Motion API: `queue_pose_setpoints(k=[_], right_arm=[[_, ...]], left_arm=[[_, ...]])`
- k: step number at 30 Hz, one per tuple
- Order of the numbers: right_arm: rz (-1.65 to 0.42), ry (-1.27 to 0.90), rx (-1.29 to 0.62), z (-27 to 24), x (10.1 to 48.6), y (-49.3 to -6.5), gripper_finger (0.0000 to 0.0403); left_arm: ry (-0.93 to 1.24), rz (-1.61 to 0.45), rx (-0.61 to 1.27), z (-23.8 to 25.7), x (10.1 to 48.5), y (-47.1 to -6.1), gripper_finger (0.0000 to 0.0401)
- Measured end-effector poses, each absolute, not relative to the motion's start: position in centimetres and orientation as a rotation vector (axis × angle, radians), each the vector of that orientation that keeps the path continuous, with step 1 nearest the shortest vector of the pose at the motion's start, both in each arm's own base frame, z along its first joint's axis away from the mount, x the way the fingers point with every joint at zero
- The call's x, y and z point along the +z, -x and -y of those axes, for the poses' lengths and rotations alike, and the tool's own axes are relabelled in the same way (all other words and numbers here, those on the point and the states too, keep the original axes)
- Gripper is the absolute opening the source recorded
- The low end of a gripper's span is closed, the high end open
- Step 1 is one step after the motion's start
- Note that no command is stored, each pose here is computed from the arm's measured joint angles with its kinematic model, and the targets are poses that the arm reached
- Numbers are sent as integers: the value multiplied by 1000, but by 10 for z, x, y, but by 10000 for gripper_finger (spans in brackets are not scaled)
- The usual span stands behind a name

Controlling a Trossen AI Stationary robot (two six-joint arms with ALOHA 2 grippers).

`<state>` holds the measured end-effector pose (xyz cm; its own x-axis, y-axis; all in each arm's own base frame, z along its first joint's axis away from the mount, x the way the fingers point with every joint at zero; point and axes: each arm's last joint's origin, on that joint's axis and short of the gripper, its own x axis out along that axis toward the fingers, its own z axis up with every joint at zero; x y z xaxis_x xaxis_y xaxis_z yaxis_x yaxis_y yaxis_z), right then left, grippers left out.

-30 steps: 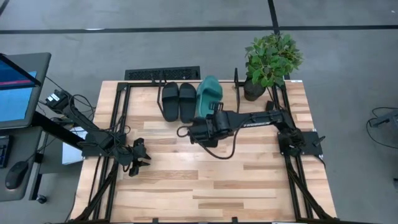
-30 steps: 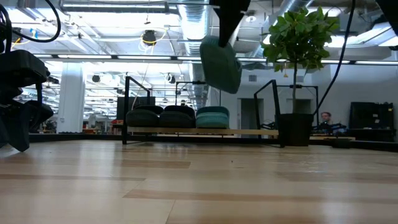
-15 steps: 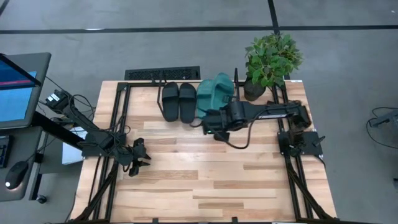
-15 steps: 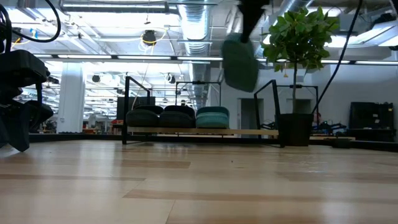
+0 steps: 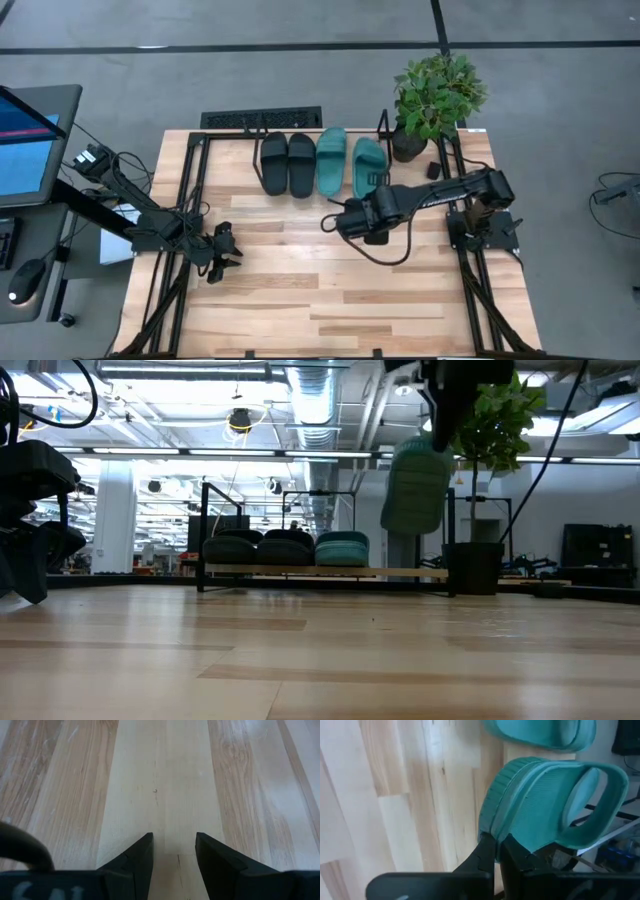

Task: Pick and place slides into the shelf
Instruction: Put green slide on the shelf

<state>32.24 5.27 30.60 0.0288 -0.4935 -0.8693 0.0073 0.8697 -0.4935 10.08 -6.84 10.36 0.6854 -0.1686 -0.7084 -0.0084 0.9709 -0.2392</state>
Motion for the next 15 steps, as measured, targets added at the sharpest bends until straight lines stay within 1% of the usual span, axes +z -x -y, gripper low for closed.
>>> queue_pose_setpoints(k=[15], right_arm=[[-1550,453,-419,-24,303,-326,0]], left_arm=[[231,-812,-91,68,104,-101,135]])
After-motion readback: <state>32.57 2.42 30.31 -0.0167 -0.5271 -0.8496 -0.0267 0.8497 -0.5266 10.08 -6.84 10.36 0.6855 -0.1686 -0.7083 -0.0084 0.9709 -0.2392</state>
